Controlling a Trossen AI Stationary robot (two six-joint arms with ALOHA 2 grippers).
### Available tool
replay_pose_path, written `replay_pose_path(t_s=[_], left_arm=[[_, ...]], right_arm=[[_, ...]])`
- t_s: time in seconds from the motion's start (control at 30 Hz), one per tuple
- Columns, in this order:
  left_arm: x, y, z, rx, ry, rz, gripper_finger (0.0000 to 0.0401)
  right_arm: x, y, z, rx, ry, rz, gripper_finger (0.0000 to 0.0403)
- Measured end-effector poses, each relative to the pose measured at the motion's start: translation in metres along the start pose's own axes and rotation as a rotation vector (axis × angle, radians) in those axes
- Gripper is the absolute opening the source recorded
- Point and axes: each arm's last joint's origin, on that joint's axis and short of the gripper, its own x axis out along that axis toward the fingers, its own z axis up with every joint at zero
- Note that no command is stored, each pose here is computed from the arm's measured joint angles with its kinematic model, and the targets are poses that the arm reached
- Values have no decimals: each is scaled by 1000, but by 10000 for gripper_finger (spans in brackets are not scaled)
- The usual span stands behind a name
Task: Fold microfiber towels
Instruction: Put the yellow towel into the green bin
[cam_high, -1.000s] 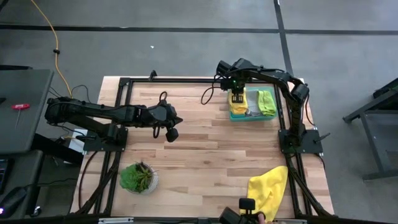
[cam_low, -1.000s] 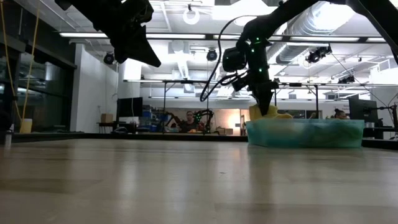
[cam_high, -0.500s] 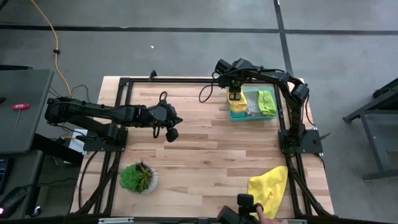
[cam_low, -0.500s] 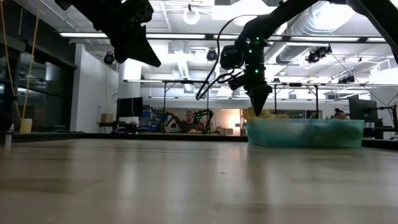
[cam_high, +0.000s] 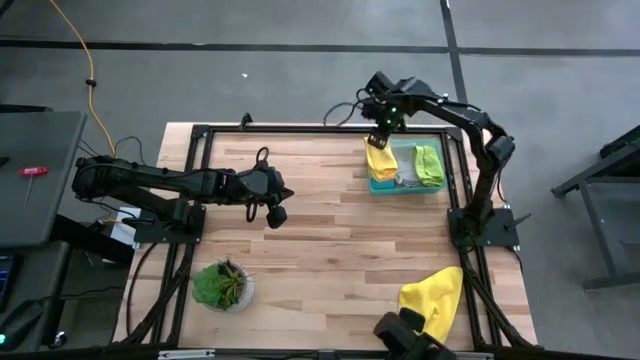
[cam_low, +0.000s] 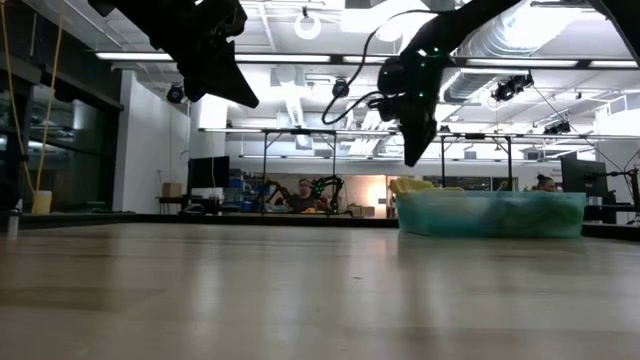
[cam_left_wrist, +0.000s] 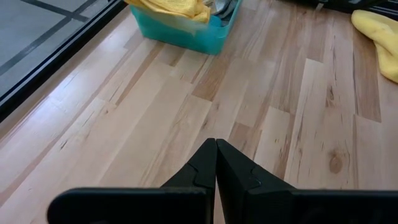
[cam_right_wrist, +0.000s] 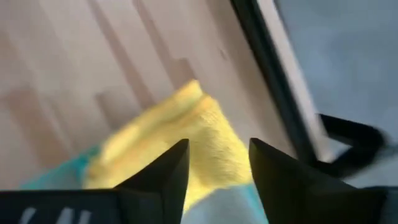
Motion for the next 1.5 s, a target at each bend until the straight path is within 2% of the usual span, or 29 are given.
replay_pose_path(t_s=[0.1,0.17,0.2,0.27,0.4,0.5,0.6,0.73,0.83,0.97,1.13,1.33,1.5], left_arm=[[0,0,0,0,0,0,0],[0,0,0,0,1,0,0],[0,0,0,0,0,0,0],[0,0,0,0,0,0,0],[0,0,0,0,1,1,0],[0,0,0,0,0,2,0],[0,1,0,14,0,3,0],[0,2,0,14,0,6,0],[0,1,0,10,-1,5,0],[0,1,0,-22,4,-11,0],[0,1,0,-22,8,-25,0],[0,0,0,-22,9,-29,0],[0,0,0,-22,14,-47,0]], right_arm=[[-1,3,-2,36,12,65,110],[2,9,-7,31,45,88,62],[4,12,-12,29,55,103,34],[10,20,-29,42,65,132,12],[19,35,-74,174,20,111,5],[14,45,-90,275,-116,51,4],[20,51,-99,372,-176,9,1],[35,49,-96,497,-277,-15,0],[50,47,-94,555,-263,-84,0],[64,49,-94,563,-199,-55,0],[71,67,-99,466,-91,-23,0],[71,87,-99,400,-44,55,0],[71,92,-99,397,-47,19,0]])
